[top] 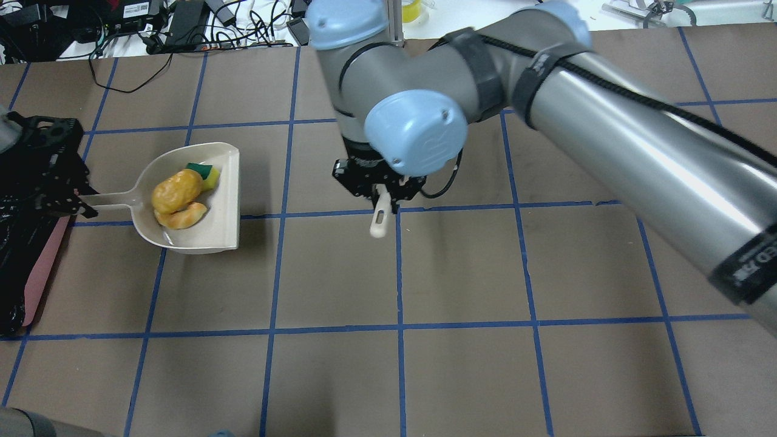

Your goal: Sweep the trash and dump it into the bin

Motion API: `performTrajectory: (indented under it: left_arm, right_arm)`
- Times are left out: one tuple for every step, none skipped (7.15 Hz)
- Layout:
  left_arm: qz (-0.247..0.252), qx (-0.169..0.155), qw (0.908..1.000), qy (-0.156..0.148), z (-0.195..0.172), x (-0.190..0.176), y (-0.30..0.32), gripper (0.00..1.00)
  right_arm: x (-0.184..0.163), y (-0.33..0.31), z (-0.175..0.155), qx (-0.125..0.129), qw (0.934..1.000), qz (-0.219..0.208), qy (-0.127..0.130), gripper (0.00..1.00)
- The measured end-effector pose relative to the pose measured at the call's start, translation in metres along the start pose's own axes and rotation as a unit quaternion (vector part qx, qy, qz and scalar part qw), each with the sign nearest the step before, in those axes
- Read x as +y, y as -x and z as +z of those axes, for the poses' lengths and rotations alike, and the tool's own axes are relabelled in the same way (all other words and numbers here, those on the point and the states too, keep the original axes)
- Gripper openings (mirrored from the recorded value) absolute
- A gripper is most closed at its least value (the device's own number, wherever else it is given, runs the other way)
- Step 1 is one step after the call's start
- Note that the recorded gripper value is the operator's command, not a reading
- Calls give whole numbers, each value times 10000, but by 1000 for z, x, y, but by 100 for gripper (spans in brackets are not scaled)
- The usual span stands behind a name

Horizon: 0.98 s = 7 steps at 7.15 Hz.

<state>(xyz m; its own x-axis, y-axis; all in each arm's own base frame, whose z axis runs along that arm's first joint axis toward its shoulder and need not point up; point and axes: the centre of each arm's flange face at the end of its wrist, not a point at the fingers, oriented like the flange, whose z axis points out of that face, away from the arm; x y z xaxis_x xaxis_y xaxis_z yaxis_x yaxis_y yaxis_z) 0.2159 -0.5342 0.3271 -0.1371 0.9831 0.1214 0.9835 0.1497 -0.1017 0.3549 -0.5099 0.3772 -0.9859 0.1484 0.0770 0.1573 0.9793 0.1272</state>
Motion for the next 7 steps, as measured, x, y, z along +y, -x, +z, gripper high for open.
performTrajectory:
  left_arm:
    - [40, -114, 9999, 57, -30, 45, -3, 0]
    - [79, -290, 9994, 189, -64, 88, -8, 0]
    - [127, -471, 9977, 464, -99, 124, -12, 0]
    - [78, -554, 9957, 739, -124, 160, -16, 0]
    - [-42, -573, 9938, 949, -136, 199, -19, 0]
    - [-80, -629, 9897, 1284, -146, 231, -17, 0]
    - [-12, -771, 9820, 1722, -157, 255, -13, 0]
  right_arm:
    - [-44, -61, -8, 15, 9998, -201, -49, 0]
    - [-86, -131, -10, -18, 9995, -313, -50, 0]
    - [-122, -207, -3, -85, 9992, -395, -6, 0]
    - [-147, -280, 14, -144, 9989, -452, -36, 0]
    - [-158, -332, 35, -82, 9988, -465, -153, 0]
    - [-161, -365, 55, 38, 9985, -494, -249, 0]
    - [-160, -385, 72, 87, 9984, -497, -254, 0]
